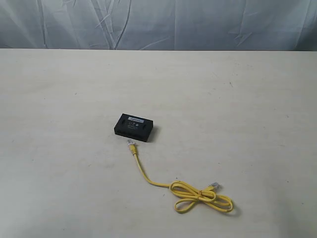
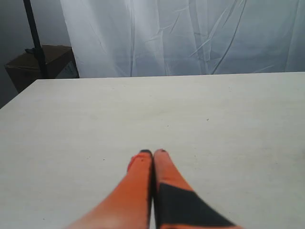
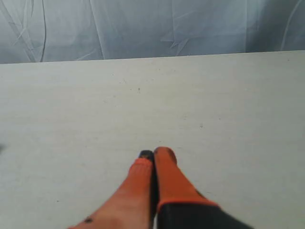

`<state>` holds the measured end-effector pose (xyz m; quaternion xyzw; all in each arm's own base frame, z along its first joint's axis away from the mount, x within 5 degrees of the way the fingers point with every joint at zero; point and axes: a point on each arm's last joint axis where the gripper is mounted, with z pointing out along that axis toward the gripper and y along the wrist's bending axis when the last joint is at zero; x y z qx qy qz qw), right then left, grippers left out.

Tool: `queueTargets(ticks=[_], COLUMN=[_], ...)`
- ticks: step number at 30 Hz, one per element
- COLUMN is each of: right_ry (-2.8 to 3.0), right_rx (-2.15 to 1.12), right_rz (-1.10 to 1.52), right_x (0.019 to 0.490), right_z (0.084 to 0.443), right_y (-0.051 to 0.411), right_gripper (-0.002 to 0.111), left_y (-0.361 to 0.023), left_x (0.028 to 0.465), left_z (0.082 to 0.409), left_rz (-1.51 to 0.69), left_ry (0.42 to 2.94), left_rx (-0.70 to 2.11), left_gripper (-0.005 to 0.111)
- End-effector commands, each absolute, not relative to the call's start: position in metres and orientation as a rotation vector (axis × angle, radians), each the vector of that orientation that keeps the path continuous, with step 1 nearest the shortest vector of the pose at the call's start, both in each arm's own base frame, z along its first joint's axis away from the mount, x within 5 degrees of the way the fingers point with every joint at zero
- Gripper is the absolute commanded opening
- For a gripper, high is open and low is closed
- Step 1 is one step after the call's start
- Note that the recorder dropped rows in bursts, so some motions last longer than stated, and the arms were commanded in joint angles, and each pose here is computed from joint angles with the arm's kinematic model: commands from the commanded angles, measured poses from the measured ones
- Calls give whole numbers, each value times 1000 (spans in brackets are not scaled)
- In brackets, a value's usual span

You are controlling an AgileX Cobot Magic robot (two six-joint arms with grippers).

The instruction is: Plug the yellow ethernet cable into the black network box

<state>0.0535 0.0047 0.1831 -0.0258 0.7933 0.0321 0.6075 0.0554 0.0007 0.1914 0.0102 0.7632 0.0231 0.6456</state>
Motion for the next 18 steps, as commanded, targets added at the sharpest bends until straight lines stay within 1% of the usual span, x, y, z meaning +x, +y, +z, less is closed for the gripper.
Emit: queueTargets(ticks=[1, 4, 8, 12, 18], right_ry=[1816, 1808, 1702, 1496, 1298], right_rx=[-67, -70, -69, -61, -49], right_rz=[69, 63, 61, 66, 74], right_x=[54, 54, 55, 56, 53], right_z=[183, 184, 193, 212, 230], right_y=[5, 5, 5, 5, 4], right_gripper=[-1, -1, -1, -1, -1], left_y=[1, 1, 1, 1, 1], left_x=[55, 55, 55, 55, 55], left_z=[191, 191, 191, 191, 191], left_rz=[48, 48, 48, 48, 48], left_ry=[1724, 1724, 1724, 1724, 1724], left_rx=[17, 17, 17, 17, 17], left_gripper=[0, 0, 0, 0, 0])
